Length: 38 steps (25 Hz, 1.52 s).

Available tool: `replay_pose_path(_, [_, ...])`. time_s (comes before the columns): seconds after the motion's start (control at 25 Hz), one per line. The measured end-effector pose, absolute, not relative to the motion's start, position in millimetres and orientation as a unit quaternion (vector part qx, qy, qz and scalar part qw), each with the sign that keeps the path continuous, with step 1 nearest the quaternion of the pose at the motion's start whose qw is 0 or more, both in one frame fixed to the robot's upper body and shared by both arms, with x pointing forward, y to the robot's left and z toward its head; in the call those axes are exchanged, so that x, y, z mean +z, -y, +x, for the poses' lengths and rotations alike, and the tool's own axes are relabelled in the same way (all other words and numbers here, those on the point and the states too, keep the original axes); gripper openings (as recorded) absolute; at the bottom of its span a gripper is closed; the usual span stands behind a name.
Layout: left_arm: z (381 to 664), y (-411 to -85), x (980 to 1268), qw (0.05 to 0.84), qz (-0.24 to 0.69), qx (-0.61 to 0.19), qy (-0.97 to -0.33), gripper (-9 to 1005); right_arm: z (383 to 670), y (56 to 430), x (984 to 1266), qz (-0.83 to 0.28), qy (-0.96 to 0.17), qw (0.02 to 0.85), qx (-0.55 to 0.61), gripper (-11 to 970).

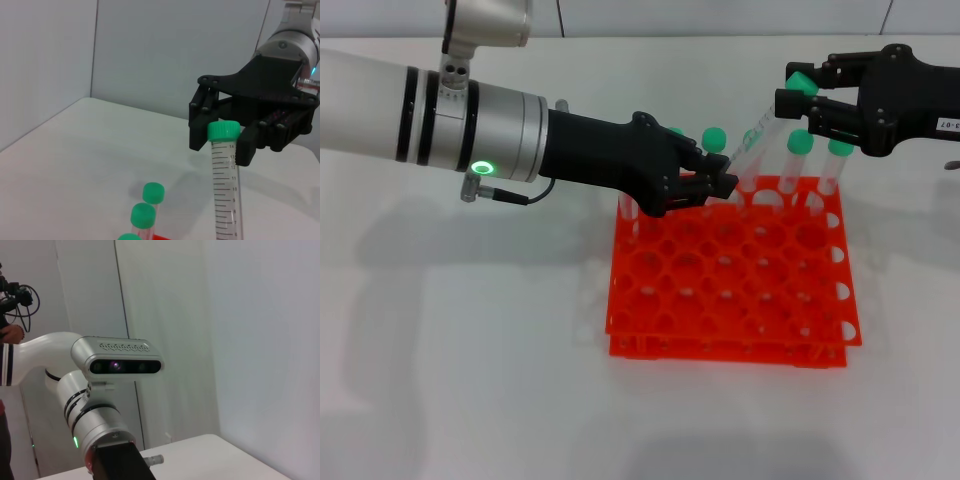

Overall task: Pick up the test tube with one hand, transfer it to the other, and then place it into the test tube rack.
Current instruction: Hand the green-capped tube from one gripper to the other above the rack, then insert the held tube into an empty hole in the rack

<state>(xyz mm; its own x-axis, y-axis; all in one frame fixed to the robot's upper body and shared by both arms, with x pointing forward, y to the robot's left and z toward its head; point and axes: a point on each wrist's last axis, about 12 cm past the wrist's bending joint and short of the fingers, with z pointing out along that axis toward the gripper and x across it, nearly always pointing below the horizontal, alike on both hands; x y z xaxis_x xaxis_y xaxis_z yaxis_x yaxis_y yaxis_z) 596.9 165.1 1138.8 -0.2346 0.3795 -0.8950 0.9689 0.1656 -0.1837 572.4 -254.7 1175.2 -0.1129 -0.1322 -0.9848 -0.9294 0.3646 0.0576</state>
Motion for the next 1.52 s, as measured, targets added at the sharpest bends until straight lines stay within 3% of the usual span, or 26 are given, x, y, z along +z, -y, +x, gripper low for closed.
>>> replay_pose_path(0.88, [596, -152, 1132, 0.358, 0.504, -0.399, -0.677, 165, 572, 252, 1176, -0.421, -0.638, 0.518, 0.384, 279])
replay_pose_path(1.12, [596, -153, 1132, 0.359, 0.500, -0.401, -0.679, 86, 572, 252, 1176, -0.420, -0.638, 0.518, 0.383, 277])
replay_pose_path(1.52, [595, -155, 1133, 0.358, 0.486, -0.411, -0.684, 232, 572, 252, 1176, -0.420, -0.639, 0.519, 0.383, 270])
